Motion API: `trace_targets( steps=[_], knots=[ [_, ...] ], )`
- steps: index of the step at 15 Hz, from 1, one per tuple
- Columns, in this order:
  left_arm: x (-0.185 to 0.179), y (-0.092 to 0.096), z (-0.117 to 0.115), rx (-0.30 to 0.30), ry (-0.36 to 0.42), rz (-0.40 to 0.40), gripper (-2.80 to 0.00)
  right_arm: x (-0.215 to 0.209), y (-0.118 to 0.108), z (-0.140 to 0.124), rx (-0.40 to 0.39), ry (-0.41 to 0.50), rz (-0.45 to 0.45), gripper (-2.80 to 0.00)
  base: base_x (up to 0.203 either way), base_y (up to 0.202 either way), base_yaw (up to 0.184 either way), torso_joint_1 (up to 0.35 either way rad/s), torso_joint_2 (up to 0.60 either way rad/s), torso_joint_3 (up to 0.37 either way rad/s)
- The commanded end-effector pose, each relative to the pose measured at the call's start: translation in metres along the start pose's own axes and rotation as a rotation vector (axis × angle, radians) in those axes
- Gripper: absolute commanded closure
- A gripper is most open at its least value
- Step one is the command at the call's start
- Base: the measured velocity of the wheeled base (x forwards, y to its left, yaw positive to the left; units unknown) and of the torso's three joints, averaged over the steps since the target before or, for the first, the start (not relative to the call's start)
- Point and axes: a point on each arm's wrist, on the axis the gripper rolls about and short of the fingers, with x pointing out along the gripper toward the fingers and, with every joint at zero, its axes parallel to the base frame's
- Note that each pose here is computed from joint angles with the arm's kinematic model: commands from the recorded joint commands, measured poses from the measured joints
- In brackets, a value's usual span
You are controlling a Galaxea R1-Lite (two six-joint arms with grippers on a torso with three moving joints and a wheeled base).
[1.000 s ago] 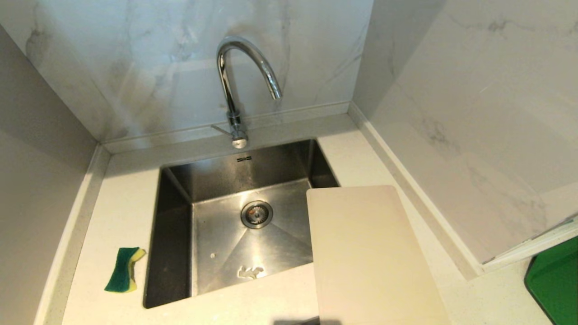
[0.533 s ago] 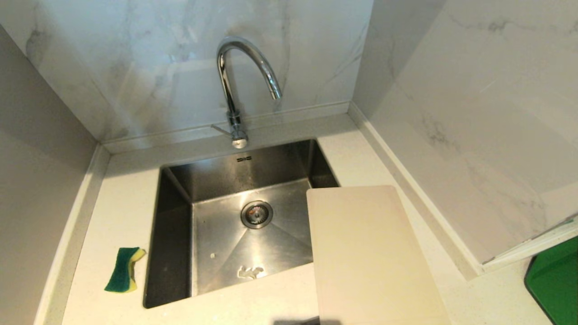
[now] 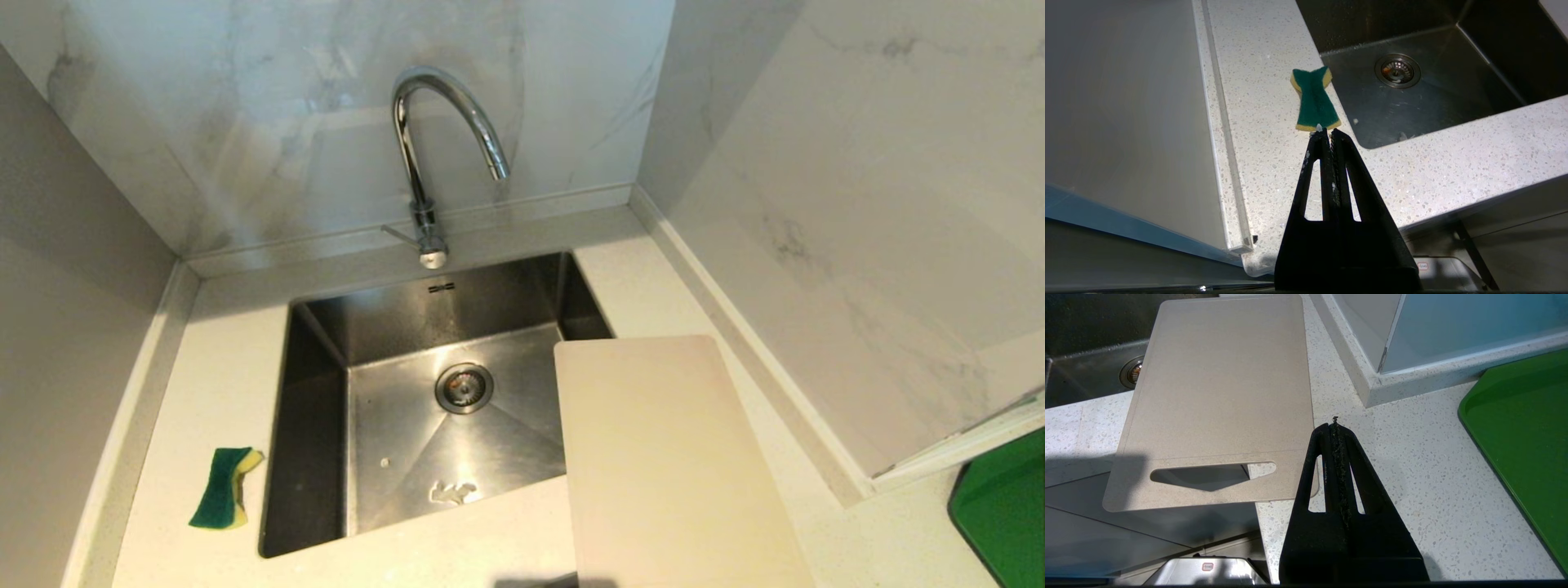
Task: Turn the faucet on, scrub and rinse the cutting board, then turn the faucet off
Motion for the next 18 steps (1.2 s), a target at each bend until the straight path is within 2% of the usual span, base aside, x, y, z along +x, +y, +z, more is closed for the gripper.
trace_targets(
  steps=[1, 18],
  knots=[
    [0.0003, 0.0000, -0.0005, -0.002, 0.004, 0.000, 0.00, 0.0002, 0.0000, -0.0004, 0.000, 0.003, 0.001, 0.00, 0.000, 0.000, 0.000, 0.000, 0.00, 0.000],
    [0.0004, 0.0000, -0.0008, -0.005, 0.005, 0.000, 0.00, 0.0001, 0.0000, -0.0001, -0.001, 0.002, 0.000, 0.00, 0.000, 0.000, 0.000, 0.000, 0.00, 0.000]
  ],
)
